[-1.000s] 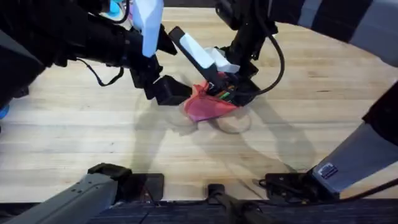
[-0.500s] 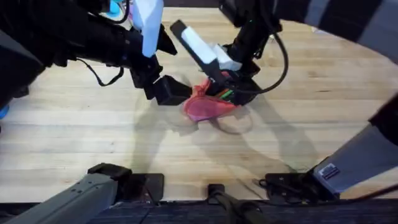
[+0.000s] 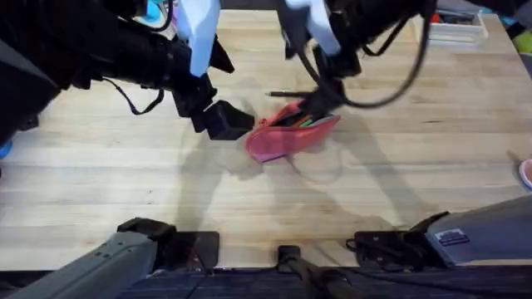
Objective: Unzip the bag, pick up the pens from the table one at a time and place them inside, then zip the bag closed.
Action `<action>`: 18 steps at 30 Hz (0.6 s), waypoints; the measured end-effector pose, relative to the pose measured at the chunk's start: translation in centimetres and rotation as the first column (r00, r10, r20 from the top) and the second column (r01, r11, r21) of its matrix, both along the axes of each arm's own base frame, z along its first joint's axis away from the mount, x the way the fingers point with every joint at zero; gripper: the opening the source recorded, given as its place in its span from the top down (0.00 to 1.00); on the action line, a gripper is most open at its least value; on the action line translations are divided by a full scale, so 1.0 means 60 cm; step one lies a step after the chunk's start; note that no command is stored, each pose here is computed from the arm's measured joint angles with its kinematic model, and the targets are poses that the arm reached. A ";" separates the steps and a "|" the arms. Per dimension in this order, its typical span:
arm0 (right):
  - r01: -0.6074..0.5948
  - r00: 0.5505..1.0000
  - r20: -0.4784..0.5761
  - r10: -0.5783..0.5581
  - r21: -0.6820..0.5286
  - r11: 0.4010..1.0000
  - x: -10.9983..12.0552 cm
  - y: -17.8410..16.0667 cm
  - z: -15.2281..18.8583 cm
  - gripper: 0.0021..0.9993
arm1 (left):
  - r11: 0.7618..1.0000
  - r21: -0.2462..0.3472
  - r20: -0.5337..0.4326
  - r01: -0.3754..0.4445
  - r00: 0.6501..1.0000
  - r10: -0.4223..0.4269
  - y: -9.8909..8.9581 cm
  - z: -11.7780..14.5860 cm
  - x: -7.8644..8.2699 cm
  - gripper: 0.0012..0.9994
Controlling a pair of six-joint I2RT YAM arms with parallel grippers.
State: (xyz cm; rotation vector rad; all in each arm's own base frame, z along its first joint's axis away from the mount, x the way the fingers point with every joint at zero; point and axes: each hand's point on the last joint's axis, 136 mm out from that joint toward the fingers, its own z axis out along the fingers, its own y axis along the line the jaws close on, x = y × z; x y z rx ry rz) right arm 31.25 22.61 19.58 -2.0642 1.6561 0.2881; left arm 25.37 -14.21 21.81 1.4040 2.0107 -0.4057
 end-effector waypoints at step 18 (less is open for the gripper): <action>0.578 0.788 -0.335 -0.517 0.115 0.808 0.035 0.030 0.026 0.00 | 1.000 0.013 0.003 -0.008 1.000 0.008 0.004 -0.002 0.002 0.00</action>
